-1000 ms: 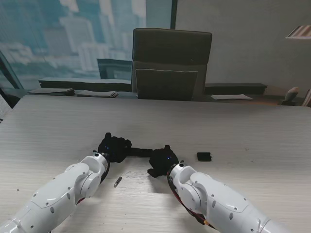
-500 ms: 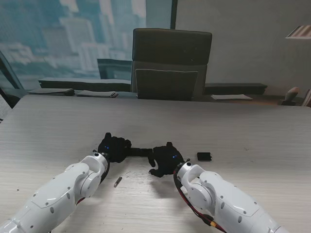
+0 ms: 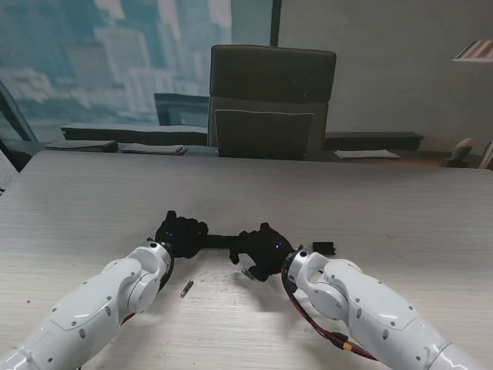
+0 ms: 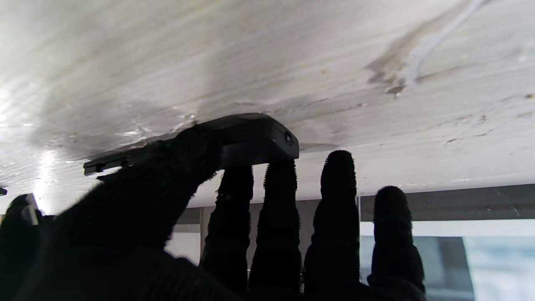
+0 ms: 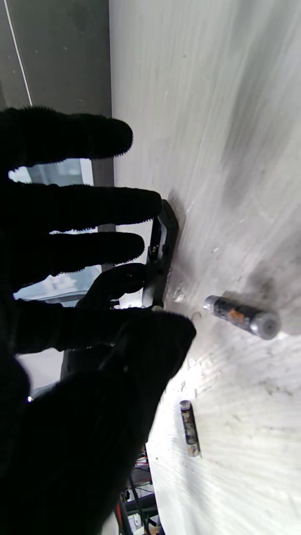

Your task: Install the batteries into the remote control and close the cover

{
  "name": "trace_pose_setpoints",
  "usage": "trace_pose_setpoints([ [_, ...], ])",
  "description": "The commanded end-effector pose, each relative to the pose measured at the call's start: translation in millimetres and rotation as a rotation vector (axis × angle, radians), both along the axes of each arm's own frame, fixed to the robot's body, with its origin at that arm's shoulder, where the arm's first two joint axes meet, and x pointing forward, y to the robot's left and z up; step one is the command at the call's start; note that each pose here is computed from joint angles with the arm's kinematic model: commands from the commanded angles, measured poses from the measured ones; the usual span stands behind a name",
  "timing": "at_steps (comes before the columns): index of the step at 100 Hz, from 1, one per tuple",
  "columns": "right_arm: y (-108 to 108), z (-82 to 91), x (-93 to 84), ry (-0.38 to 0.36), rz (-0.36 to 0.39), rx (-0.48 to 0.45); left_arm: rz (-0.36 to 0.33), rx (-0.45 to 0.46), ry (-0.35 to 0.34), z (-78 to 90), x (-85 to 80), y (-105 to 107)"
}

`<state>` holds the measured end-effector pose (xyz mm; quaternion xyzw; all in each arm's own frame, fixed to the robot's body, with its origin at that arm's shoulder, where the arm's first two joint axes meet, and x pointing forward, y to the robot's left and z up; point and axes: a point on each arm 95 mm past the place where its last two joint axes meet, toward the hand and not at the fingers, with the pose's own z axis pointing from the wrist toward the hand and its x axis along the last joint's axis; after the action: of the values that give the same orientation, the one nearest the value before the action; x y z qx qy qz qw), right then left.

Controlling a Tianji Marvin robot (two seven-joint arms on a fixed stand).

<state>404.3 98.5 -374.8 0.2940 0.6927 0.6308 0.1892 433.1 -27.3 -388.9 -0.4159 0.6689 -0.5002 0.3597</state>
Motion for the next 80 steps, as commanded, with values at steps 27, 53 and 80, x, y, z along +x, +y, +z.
trace_pose_setpoints([
  [27, -1.1, -14.9, 2.0, 0.008, 0.041, -0.013, 0.009, 0.015, 0.051, -12.1, -7.1, 2.3],
  [53, -3.6, -22.3, 1.9, -0.016, 0.053, -0.009, 0.008, 0.013, 0.055, -12.4, -6.8, 1.4],
  [80, -5.7, -29.8, 0.3, -0.006, 0.064, 0.013, 0.010, 0.012, 0.057, -11.8, -6.5, 1.1],
])
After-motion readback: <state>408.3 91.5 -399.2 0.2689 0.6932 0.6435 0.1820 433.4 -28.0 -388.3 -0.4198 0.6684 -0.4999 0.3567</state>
